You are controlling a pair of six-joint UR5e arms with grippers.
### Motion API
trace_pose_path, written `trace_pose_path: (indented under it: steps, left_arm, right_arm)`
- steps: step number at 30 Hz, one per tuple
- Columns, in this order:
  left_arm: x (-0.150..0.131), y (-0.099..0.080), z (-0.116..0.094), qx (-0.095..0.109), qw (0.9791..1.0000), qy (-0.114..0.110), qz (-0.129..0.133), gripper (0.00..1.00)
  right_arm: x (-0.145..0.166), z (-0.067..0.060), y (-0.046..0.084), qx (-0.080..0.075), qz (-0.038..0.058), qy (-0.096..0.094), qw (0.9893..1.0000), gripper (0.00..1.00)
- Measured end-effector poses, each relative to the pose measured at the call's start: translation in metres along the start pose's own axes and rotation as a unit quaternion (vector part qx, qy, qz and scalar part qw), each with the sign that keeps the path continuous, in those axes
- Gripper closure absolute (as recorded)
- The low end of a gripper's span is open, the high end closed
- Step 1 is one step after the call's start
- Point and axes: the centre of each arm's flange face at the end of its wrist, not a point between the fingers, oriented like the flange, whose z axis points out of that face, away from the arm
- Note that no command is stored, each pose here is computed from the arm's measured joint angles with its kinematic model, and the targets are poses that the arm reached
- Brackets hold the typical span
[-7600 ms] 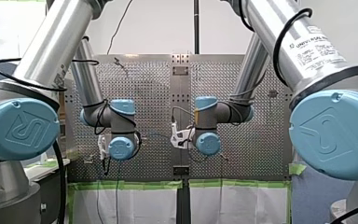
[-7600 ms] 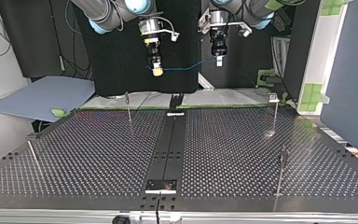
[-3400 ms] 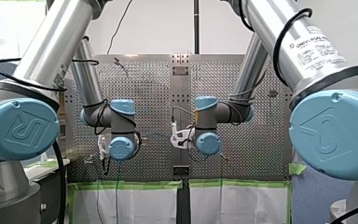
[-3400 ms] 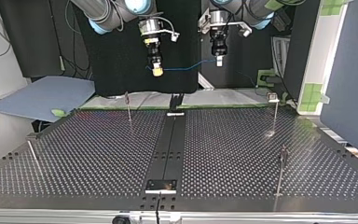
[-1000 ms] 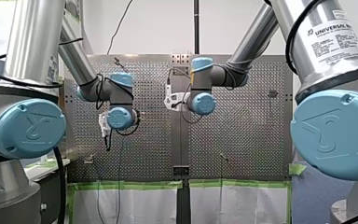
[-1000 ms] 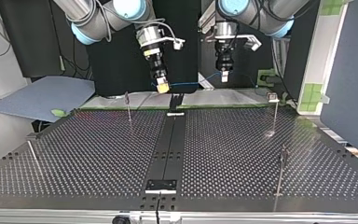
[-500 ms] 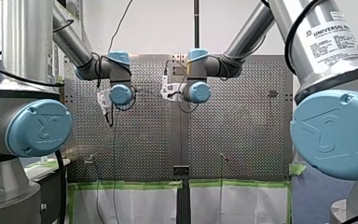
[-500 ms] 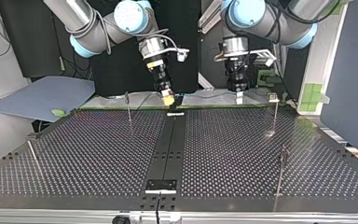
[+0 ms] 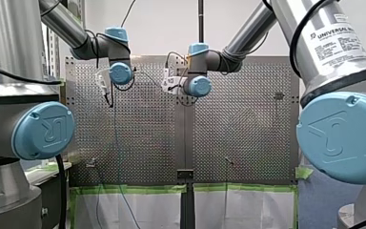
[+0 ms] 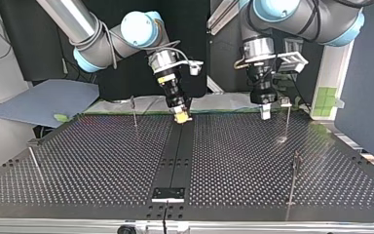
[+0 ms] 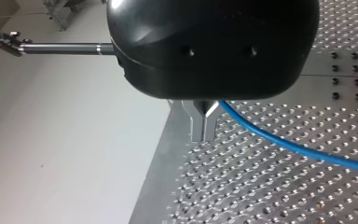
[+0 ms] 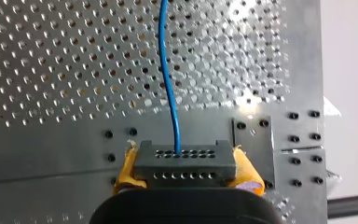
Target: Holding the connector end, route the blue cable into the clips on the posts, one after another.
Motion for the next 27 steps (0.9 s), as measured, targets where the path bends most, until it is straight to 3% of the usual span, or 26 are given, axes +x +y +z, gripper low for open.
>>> trace_pose_path:
  steps: [7,17,27]
  left_arm:
    - [-0.004,0.008,-0.003,-0.009,0.9997,0.019,0.01,1.0]
    - [0.0,0.021,-0.004,-0.023,0.9979,0.057,0.022,1.0]
    - [-0.024,0.025,0.018,-0.043,0.9977,0.047,0.024,1.0]
  right_arm:
    - [0.001,0.014,-0.011,0.017,0.0009,-0.007,0.9998,1.0]
    - [0.035,0.03,-0.038,0.037,0.0075,0.016,0.9992,1.0]
    - [0.049,0.032,-0.058,0.049,0.0132,0.025,0.9984,1.0]
